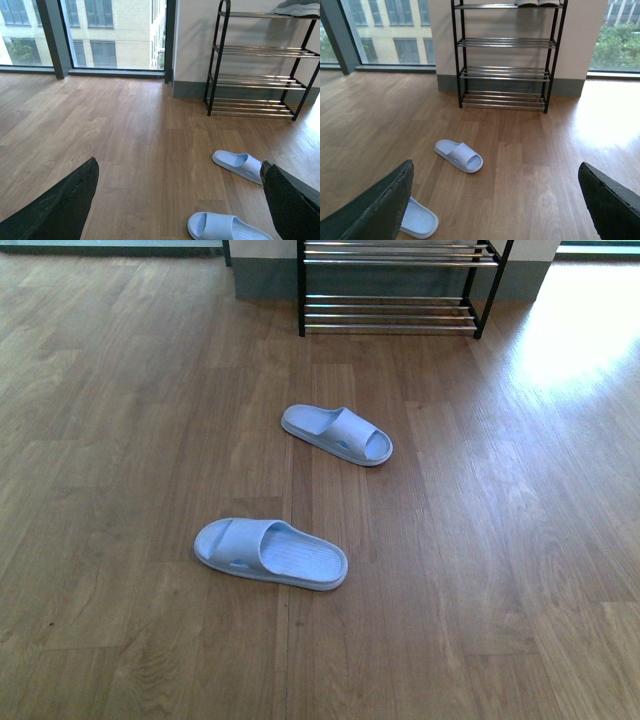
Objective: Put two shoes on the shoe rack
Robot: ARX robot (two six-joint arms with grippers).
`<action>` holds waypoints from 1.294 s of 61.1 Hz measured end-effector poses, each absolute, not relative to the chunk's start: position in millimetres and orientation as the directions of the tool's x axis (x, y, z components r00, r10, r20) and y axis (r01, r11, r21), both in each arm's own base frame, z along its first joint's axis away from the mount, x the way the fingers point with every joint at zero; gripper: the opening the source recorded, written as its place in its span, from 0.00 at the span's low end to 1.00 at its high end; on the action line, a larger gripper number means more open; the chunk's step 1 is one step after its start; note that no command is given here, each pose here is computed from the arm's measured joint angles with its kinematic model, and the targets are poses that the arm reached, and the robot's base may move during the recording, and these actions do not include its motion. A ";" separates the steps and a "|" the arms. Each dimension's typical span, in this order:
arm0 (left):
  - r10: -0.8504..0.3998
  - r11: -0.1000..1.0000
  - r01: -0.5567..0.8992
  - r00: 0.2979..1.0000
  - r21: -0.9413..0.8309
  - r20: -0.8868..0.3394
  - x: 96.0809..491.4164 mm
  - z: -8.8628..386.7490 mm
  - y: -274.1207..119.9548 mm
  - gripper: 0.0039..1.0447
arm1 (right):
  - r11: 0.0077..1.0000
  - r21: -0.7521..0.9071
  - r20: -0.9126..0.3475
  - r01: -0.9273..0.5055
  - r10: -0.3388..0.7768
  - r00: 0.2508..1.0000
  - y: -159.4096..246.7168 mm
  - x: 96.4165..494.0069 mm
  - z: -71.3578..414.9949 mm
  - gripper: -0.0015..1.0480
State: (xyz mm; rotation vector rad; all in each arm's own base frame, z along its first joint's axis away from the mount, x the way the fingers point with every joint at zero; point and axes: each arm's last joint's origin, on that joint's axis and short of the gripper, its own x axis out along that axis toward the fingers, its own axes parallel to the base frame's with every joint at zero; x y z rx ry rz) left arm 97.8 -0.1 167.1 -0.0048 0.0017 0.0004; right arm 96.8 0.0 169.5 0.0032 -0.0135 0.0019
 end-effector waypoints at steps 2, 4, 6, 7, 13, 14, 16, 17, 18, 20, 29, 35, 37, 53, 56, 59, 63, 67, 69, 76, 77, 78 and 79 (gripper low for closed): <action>0.000 1.000 0.000 1.000 -0.005 -0.001 97.8 167.2 -0.1 0.91 | 1.000 0.003 0.014 -0.002 0.002 1.000 0.0 96.8 169.5 0.91; 0.000 1.000 0.000 1.000 -0.005 -0.001 97.8 167.2 -0.1 0.91 | 1.000 0.003 0.014 -0.002 0.002 1.000 0.0 96.8 169.5 0.91; 0.000 1.000 0.000 1.000 -0.005 -0.001 97.8 167.2 -0.1 0.91 | 1.000 0.003 0.014 -0.002 0.002 1.000 0.0 96.8 169.5 0.91; 0.000 1.000 0.000 1.000 -0.005 -0.001 97.8 167.2 -0.1 0.91 | 1.000 0.003 0.014 -0.002 0.002 1.000 0.0 96.8 169.5 0.91; 0.000 1.000 0.000 1.000 -0.005 -0.001 97.8 167.2 -0.1 0.91 | 1.000 0.003 0.015 -0.002 0.002 1.000 0.0 96.7 169.6 0.91; 0.000 1.000 0.000 1.000 -0.005 -0.001 97.8 167.2 -0.1 0.91 | 1.000 0.003 0.015 -0.002 0.002 1.000 0.0 96.7 169.6 0.91; 0.000 1.000 0.000 1.000 -0.005 -0.002 97.8 167.1 -0.1 0.91 | 1.000 0.003 0.014 -0.002 0.002 1.000 0.0 96.8 169.6 0.91; 0.000 1.000 0.000 1.000 -0.005 -0.001 97.8 167.2 -0.1 0.91 | 1.000 0.003 0.014 -0.002 0.002 1.000 0.0 96.8 169.5 0.91; 0.000 1.000 0.000 1.000 -0.005 -0.001 97.8 167.2 -0.1 0.91 | 1.000 0.003 0.014 -0.002 0.002 1.000 0.0 96.8 169.5 0.91; 0.000 1.000 0.000 1.000 -0.005 -0.002 97.8 167.1 -0.1 0.91 | 1.000 0.003 0.014 -0.002 0.002 1.000 0.0 96.8 169.6 0.91; -0.002 1.000 0.002 1.000 -0.004 -0.001 97.8 167.2 -0.2 0.91 | 1.000 0.003 0.014 0.001 -0.001 1.000 -0.1 96.8 169.6 0.91; -0.002 1.000 0.002 1.000 -0.004 -0.001 97.8 167.2 -0.2 0.91 | 1.000 0.003 0.015 0.001 -0.002 1.000 -0.1 96.7 169.6 0.91; -0.002 1.000 0.002 1.000 -0.005 -0.001 97.8 167.2 -0.2 0.91 | 1.000 0.003 0.015 0.001 -0.002 1.000 -0.1 96.7 169.6 0.91; -0.001 1.000 0.001 1.000 -0.005 -0.001 97.8 167.2 -0.2 0.91 | 1.000 0.003 0.015 -0.002 0.002 1.000 0.0 96.7 169.6 0.91; -0.002 1.000 0.002 1.000 -0.005 -0.001 97.8 167.2 -0.2 0.91 | 1.000 0.003 0.015 -0.002 0.002 1.000 0.0 96.7 169.6 0.91; -0.002 1.000 0.002 1.000 -0.005 -0.001 97.8 167.2 -0.2 0.91 | 1.000 0.003 0.015 -0.002 0.002 1.000 0.0 96.7 169.6 0.91; -0.002 1.000 0.002 1.000 -0.005 -0.002 97.8 167.1 -0.2 0.91 | 1.000 0.003 0.015 -0.002 0.002 1.000 0.0 96.7 169.6 0.91; -0.002 1.000 0.002 1.000 -0.005 -0.001 97.8 167.2 -0.2 0.91 | 1.000 0.003 0.015 -0.002 0.002 1.000 0.0 96.7 169.6 0.91; -0.002 1.000 0.002 1.000 -0.005 -0.001 97.8 167.2 -0.2 0.91 | 1.000 0.003 0.015 -0.001 0.001 1.000 0.0 96.7 169.6 0.91; -0.002 1.000 0.002 1.000 -0.005 -0.001 97.8 167.2 -0.2 0.91 | 1.000 0.003 0.015 -0.001 0.001 1.000 0.0 96.7 169.6 0.91; -0.002 1.000 0.002 1.000 -0.005 -0.001 97.8 167.2 -0.2 0.91 | 1.000 0.003 0.015 -0.001 0.001 1.000 0.0 96.7 169.6 0.91; -0.002 1.000 0.002 1.000 -0.005 -0.002 97.8 167.1 -0.2 0.91 | 1.000 0.003 0.015 0.001 -0.001 1.000 -0.1 96.7 169.6 0.91; -0.002 1.000 0.002 1.000 -0.005 -0.002 97.8 167.1 -0.2 0.91 | 1.000 0.003 0.015 0.001 -0.001 1.000 -0.1 96.7 169.6 0.91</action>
